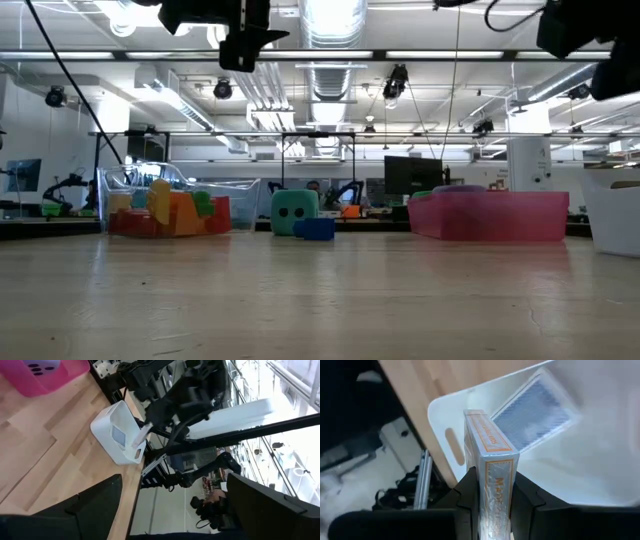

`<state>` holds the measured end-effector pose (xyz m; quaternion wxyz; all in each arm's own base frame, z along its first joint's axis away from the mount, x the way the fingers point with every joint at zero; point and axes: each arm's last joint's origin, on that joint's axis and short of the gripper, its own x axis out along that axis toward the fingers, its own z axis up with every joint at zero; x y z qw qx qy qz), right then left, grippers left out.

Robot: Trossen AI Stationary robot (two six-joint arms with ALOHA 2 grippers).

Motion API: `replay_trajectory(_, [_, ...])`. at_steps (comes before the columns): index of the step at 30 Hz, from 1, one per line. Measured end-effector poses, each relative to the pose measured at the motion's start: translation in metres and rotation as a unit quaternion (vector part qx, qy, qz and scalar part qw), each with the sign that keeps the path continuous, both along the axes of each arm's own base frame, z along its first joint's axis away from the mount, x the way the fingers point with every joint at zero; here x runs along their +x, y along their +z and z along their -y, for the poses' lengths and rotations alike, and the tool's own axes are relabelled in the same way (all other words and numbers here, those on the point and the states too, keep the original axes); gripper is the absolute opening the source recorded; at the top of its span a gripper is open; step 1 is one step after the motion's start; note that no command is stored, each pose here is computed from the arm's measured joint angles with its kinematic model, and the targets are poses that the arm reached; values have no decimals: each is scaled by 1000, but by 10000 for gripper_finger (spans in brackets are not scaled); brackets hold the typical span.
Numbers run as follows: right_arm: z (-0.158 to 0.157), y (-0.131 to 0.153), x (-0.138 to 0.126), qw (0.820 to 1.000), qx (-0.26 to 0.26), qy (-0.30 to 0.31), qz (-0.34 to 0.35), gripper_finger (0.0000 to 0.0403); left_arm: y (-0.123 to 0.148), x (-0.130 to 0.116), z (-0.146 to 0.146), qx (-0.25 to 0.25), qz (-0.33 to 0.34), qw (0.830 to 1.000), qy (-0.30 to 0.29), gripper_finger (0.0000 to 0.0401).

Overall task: Pick & Place Toys
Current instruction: Put the yellow deck of cards into the white bin

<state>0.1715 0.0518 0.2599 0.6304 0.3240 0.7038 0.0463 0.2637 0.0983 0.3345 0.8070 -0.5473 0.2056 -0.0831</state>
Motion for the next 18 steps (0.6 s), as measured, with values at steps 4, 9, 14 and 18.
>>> replay_trajectory(4, [-1,-16,2,999,23,19,17,59,0,0,0,0,0,1000,0,360])
replay_trajectory(9, [-2,-25,4,996,30,57,55,59,0,0,0,0,0,1000,0,360])
replay_trajectory(14, [0,-36,1,995,29,72,57,59,0,0,0,0,0,1000,-1,360])
replay_trajectory(18, [3,-43,0,996,28,63,61,59,0,0,1,-1,-1,1000,-1,360])
